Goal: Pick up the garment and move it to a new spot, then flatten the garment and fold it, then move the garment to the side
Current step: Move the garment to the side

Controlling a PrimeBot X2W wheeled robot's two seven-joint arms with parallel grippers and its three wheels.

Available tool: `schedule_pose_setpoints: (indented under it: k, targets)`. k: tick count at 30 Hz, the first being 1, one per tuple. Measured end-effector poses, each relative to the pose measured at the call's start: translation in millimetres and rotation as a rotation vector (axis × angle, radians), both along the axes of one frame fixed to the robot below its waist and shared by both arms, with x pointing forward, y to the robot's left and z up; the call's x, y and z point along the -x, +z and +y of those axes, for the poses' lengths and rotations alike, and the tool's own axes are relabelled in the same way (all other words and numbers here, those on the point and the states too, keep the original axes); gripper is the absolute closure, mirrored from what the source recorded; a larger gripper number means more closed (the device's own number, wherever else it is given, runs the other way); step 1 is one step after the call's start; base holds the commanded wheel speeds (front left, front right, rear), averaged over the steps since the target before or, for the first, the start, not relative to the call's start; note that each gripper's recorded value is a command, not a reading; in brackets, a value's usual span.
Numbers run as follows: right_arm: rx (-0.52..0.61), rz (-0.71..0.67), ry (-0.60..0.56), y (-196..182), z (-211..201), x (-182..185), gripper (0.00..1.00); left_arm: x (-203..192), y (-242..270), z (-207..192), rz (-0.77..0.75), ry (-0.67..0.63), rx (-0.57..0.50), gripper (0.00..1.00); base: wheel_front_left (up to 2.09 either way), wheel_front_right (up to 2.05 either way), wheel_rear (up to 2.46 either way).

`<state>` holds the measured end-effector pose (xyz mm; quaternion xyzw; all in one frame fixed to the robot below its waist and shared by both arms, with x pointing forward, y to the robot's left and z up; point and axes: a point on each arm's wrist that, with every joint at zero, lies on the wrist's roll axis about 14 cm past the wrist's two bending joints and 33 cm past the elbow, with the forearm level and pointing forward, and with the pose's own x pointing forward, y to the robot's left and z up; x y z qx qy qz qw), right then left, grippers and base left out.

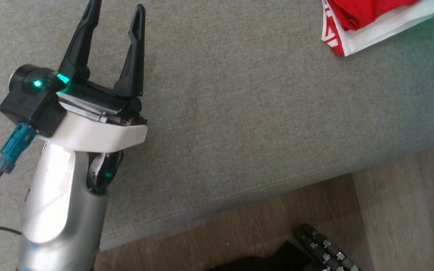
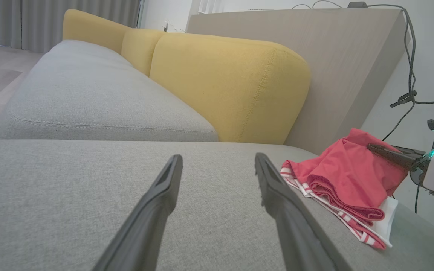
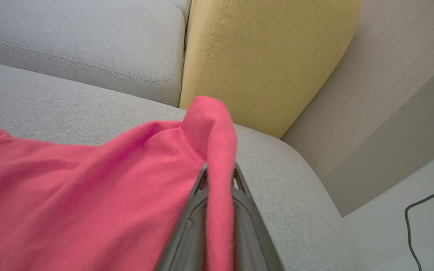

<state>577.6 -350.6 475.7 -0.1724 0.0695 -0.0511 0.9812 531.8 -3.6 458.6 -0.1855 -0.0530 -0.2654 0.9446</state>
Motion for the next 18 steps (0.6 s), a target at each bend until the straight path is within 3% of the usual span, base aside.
schedule_pose_setpoints:
  k: [4, 5, 6, 7, 18]
  targets:
    - [0.003, 0.004, -0.001, -3, 0, -1, 1.00, 0, -3, 1, 0.006, 0.002, -0.003, 0.00, 0.00, 0.00, 0.00]
    - [-0.001, 0.002, -0.002, -3, 0, -1, 0.90, 0, -3, 2, 0.007, 0.003, -0.003, 0.00, 0.00, 0.00, 0.00]
    - [-0.004, -0.002, 0.001, -3, 2, -2, 0.04, 0, -3, 2, 0.008, 0.004, -0.001, 0.00, 0.00, 0.00, 0.00]
    - [-0.007, -0.007, 0.005, -2, 4, -3, 0.00, 0, -3, 3, 0.010, 0.006, 0.003, 0.00, 0.00, 0.00, 0.00]
    - [-0.052, -0.143, 0.056, 46, 29, -4, 0.00, 7, 33, 16, -0.029, 0.052, 0.028, 0.00, 0.00, 0.00, 0.00]
